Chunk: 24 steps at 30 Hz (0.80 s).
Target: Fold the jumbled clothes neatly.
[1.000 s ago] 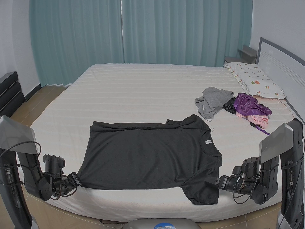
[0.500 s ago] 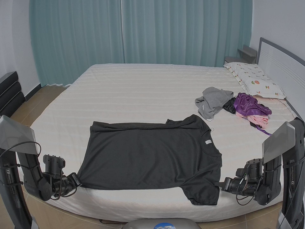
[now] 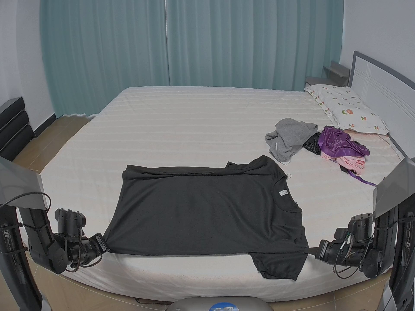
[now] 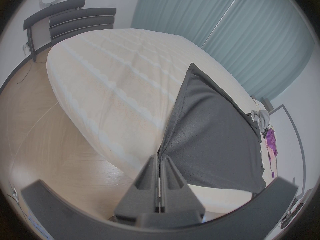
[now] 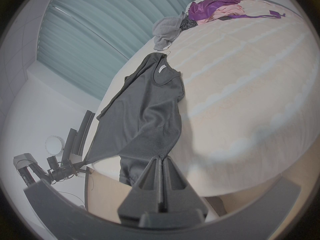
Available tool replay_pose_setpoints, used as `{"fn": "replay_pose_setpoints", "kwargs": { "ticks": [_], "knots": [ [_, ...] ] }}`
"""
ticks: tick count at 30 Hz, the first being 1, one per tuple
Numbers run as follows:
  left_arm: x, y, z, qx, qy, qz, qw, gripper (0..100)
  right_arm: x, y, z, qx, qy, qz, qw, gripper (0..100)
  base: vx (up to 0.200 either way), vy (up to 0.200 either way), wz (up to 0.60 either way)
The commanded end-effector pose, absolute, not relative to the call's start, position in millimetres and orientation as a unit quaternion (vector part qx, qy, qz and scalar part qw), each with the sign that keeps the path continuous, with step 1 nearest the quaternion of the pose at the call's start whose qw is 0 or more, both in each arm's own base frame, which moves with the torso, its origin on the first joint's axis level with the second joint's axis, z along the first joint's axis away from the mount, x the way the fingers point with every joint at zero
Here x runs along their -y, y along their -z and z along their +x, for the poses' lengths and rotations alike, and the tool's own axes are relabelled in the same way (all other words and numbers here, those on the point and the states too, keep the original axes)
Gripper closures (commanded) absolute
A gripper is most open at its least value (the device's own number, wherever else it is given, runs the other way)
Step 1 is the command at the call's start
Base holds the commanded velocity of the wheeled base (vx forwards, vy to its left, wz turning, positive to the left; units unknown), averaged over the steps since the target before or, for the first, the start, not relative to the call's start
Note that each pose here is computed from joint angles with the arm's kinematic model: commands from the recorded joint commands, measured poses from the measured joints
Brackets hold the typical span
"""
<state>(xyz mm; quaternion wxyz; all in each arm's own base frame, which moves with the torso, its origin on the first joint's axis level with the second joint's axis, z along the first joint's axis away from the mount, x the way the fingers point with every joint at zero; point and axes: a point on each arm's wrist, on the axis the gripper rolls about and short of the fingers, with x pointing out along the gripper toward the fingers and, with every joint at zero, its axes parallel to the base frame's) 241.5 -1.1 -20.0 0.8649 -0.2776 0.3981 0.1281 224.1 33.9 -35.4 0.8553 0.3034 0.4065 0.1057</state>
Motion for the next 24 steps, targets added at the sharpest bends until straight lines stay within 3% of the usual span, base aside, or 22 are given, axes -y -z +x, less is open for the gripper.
{"fn": "replay_pose_setpoints", "kwargs": {
  "ticks": [1, 24],
  "knots": [
    [-0.1, 11.6, 232.4, -0.395, -0.120, -0.262, 0.872, 100, -28.9, 17.9, 213.2, -0.391, -0.110, 0.307, 0.861, 100, 0.000, 0.000, 0.00],
    [0.2, 8.9, 197.3, -0.441, -0.086, -0.168, 0.878, 100, -25.3, 17.0, 185.5, -0.494, -0.090, 0.238, 0.831, 100, 0.000, 0.000, 0.00]
  ]
}}
